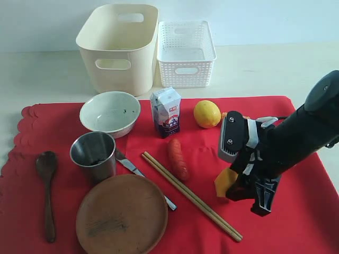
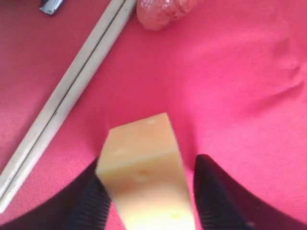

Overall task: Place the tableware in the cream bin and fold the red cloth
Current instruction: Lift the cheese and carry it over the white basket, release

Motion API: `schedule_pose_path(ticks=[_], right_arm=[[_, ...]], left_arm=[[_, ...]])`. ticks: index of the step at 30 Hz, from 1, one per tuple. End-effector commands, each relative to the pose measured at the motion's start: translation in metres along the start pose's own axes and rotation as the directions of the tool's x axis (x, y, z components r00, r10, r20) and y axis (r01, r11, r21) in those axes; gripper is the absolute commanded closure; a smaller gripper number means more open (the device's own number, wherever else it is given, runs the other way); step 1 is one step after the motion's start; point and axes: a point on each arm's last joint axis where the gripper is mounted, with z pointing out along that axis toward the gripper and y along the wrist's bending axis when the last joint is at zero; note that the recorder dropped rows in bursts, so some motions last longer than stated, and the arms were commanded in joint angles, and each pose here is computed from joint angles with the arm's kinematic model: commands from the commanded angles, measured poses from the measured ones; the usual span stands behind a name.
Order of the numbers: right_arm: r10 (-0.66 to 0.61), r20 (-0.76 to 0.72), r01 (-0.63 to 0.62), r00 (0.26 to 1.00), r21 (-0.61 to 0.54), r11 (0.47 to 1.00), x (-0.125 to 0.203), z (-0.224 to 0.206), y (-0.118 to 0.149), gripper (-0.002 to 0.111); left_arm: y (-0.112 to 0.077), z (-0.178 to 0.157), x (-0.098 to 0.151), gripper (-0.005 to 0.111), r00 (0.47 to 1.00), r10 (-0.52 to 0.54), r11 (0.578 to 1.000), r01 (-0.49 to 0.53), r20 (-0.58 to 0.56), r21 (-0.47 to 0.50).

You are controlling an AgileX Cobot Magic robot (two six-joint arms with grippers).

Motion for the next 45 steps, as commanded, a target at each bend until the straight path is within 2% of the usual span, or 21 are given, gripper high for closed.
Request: schedule_pose_path(ticks=[1, 5, 6, 7, 10, 12, 15, 17, 21, 23, 25, 27, 32, 37, 39, 45], right_arm=[[-0.001, 0.009, 0.001, 1.0, 0.003, 1.0, -0.003, 0.0, -0.001, 0.073], [-0.003, 0.035, 0.004, 0.999, -0.027, 1.0, -0.01, -0.003, -0.003, 0.091], [-0.005, 0.055, 0.008, 0.998, -0.057, 0.998, -0.016, -0.006, -0.003, 0.102], [-0.001, 0.063, 0.006, 0.998, -0.078, 0.997, -0.018, -0.007, -0.002, 0.107], [0.066, 0.085, -0.056, 0.994, -0.116, 0.992, -0.028, -0.013, -0.005, 0.108], [0.197, 0.116, -0.182, 0.973, -0.129, 0.975, -0.038, -0.021, -0.008, 0.108], [0.281, 0.166, -0.26, 0.945, -0.138, 0.956, -0.052, -0.037, -0.01, 0.108], [0.354, 0.291, -0.316, 0.889, -0.172, 0.933, -0.079, -0.073, -0.01, 0.108], [0.358, 0.476, -0.322, 0.803, -0.159, 0.933, -0.118, -0.131, -0.013, 0.108], [0.351, 0.494, -0.33, 0.796, -0.133, 0.935, -0.126, -0.144, -0.017, 0.108], [0.364, 0.514, -0.394, 0.777, -0.055, 0.918, -0.138, -0.162, -0.032, 0.108], [0.393, 0.543, -0.494, 0.742, 0.047, 0.868, -0.145, -0.174, -0.051, 0.108], [0.38, 0.553, -0.522, 0.742, 0.119, 0.845, -0.159, -0.175, -0.08, 0.108], [0.358, 0.547, -0.522, 0.757, 0.177, 0.834, -0.17, -0.16, -0.112, 0.108], [0.359, 0.542, -0.543, 0.76, 0.225, 0.809, -0.173, -0.14, -0.138, 0.108], [0.342, 0.541, -0.554, 0.768, 0.294, 0.779, -0.175, -0.086, -0.189, 0.108]], left_arm=[[0.0, 0.0, 0.0, 0.099, 1.0, 0.001, 1.0, -0.001, 0.008, -0.002], [0.0, 0.0, 0.0, 0.099, 1.0, 0.001, 1.0, -0.001, 0.008, -0.002], [0.0, 0.0, 0.0, 0.099, 1.0, 0.001, 1.0, -0.001, 0.008, -0.002], [0.0, 0.0, 0.0, 0.099, 1.0, 0.001, 1.0, -0.001, 0.008, -0.002], [0.0, 0.0, 0.0, 0.099, 1.0, 0.001, 1.0, -0.001, 0.008, -0.002], [0.0, 0.0, 0.0, 0.099, 1.0, 0.001, 1.0, -0.001, 0.008, -0.002], [0.0, 0.0, 0.0, 0.099, 1.0, 0.001, 1.0, -0.001, 0.008, -0.002], [0.0, 0.0, 0.0, 0.099, 1.0, 0.001, 1.0, -0.001, 0.008, -0.002], [0.0, 0.0, 0.0, 0.099, 1.0, 0.001, 1.0, -0.001, 0.008, -0.002], [0.0, 0.0, 0.0, 0.099, 1.0, 0.001, 1.0, -0.001, 0.008, -0.002], [0.0, 0.0, 0.0, 0.099, 1.0, 0.001, 1.0, -0.001, 0.008, -0.002], [0.0, 0.0, 0.0, 0.099, 1.0, 0.001, 1.0, -0.001, 0.008, -0.002], [0.0, 0.0, 0.0, 0.099, 1.0, 0.001, 1.0, -0.001, 0.008, -0.002], [0.0, 0.0, 0.0, 0.099, 1.0, 0.001, 1.0, -0.001, 0.008, -0.002], [0.0, 0.0, 0.0, 0.099, 1.0, 0.001, 1.0, -0.001, 0.008, -0.002], [0.0, 0.0, 0.0, 0.099, 1.0, 0.001, 1.0, -0.001, 0.008, -0.002]])
